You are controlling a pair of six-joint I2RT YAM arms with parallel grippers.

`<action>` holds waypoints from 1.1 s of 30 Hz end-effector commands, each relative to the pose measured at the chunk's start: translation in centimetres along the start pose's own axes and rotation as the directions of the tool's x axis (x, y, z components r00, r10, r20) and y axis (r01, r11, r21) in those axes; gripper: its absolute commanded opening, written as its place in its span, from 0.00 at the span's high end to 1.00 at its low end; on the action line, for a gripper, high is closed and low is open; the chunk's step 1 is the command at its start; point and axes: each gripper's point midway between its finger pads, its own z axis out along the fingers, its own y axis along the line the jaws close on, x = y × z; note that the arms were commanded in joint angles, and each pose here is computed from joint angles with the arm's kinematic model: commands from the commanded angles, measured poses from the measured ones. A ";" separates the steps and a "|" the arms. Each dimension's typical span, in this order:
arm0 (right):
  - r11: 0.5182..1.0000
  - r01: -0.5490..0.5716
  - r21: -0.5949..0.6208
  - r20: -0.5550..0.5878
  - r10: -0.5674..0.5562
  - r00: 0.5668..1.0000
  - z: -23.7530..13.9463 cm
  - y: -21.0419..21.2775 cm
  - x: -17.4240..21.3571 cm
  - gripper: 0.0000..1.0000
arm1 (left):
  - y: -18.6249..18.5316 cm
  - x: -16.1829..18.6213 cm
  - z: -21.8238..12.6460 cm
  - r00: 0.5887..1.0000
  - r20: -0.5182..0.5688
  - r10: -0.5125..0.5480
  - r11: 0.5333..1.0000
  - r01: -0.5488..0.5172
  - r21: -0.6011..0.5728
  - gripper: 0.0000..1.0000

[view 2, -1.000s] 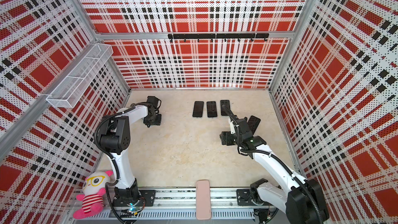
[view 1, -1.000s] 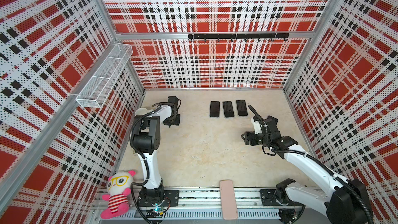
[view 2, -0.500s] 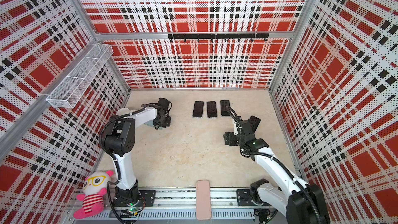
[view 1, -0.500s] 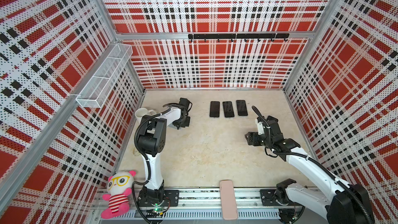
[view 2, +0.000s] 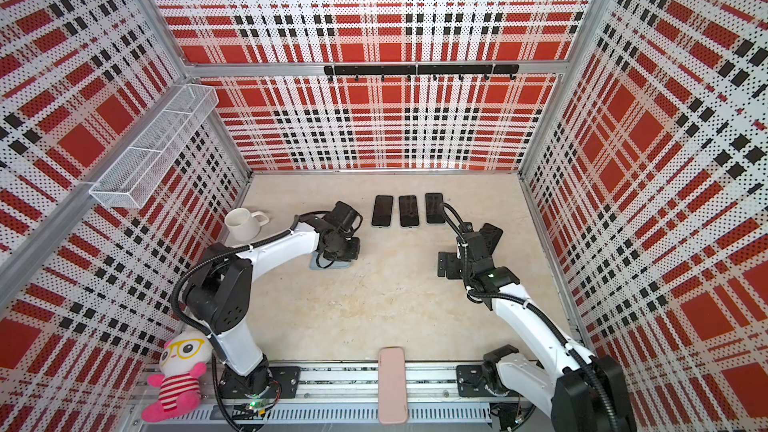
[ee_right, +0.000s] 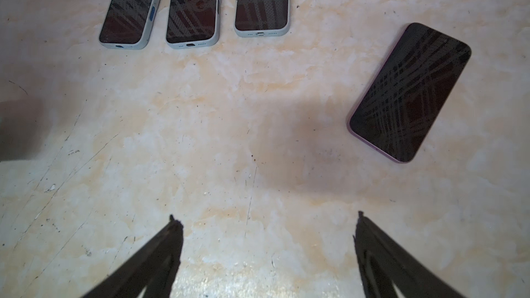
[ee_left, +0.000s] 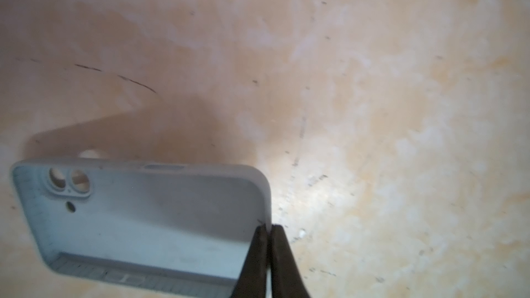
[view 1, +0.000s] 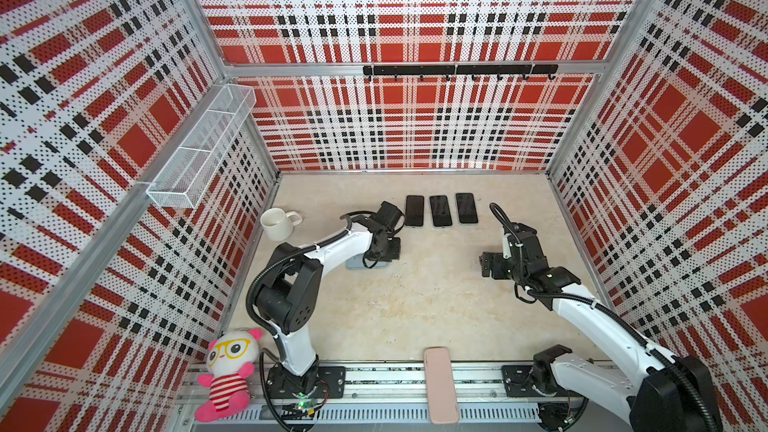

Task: Put the phone into the phone case

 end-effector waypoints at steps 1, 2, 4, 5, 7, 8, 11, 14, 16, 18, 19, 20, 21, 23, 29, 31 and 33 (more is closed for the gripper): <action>1.000 -0.019 0.019 0.043 0.018 0.999 -0.7 -0.8 -1.6 0.06 | -4.0 1.6 -1.1 0.996 0.011 -0.087 0.992 0.086 0.088 0.92; 0.999 -0.036 0.014 0.045 0.036 0.998 -0.5 -1.1 -1.6 0.07 | -5.3 2.2 -1.1 0.995 0.013 -0.100 0.988 0.097 0.121 0.90; 0.998 -0.069 0.000 0.042 0.069 0.997 -0.3 -1.5 -1.6 0.07 | -8.0 3.2 -0.7 0.992 0.013 -0.128 0.972 0.122 0.202 0.88; 0.997 -0.083 -0.002 0.038 0.083 0.996 -0.3 -1.7 -1.7 0.08 | -9.2 3.5 -0.4 0.990 0.009 -0.144 0.961 0.138 0.239 0.88; 0.995 -0.097 0.004 0.031 0.097 0.995 -0.3 -2.2 -1.6 0.08 | -11.2 3.7 0.0 0.989 0.018 -0.147 0.952 0.137 0.275 0.88; 0.994 -0.105 0.013 0.028 0.105 0.994 -0.3 -2.6 -1.5 0.08 | -12.1 3.7 0.2 0.990 0.025 -0.139 0.952 0.126 0.280 0.88; 0.989 -0.140 0.038 0.025 0.139 0.990 -0.2 -3.5 -1.1 0.08 | -14.6 3.8 1.2 0.994 0.019 -0.105 0.952 0.095 0.291 0.88; 0.980 -0.187 0.072 0.013 0.187 0.982 0.0 -4.8 -0.5 0.08 | -17.2 4.3 2.2 0.998 0.003 -0.059 0.950 0.055 0.308 0.85; 0.974 -0.210 0.086 0.009 0.210 0.978 0.2 -5.3 -0.1 0.08 | -18.2 4.7 3.0 0.999 -0.009 -0.034 0.949 0.035 0.312 0.81; 0.971 -0.220 0.097 0.004 0.221 0.975 0.4 -5.6 0.2 0.08 | -18.6 5.2 3.7 1.000 -0.022 -0.012 0.950 0.018 0.313 0.73; 0.970 -0.218 0.106 0.000 0.219 0.976 0.5 -5.8 0.3 0.08 | -18.9 5.3 3.9 1.000 -0.026 -0.002 0.948 0.010 0.319 0.67; 0.969 -0.215 0.119 -0.003 0.216 0.976 0.6 -6.0 0.2 0.07 | -19.1 5.3 3.8 1.000 -0.023 0.008 0.946 0.000 0.326 0.63; 0.968 -0.208 0.138 -0.006 0.211 0.977 0.6 -6.4 0.0 0.06 | -19.3 5.0 3.5 1.000 -0.012 0.017 0.943 -0.012 0.332 0.58; 0.963 -0.199 0.182 -0.007 0.204 0.979 0.7 -7.4 -0.5 0.00 | -19.5 4.4 2.6 0.999 0.020 0.034 0.941 -0.039 0.337 0.45; 0.941 -0.236 0.242 -0.041 0.253 0.967 1.1 -10.2 -1.7 0.00 | -18.0 1.9 -0.4 0.988 0.134 0.081 0.932 -0.122 0.341 0.10; 0.935 -0.254 0.247 -0.045 0.273 0.961 1.4 -10.7 -2.2 0.00 | -16.4 0.6 -1.4 0.980 0.186 0.077 0.938 -0.134 0.319 0.00; 0.931 -0.261 0.257 -0.057 0.284 0.957 1.9 -11.0 -2.7 0.00 | -15.1 -0.5 -2.3 0.972 0.229 0.062 0.937 -0.135 0.322 0.02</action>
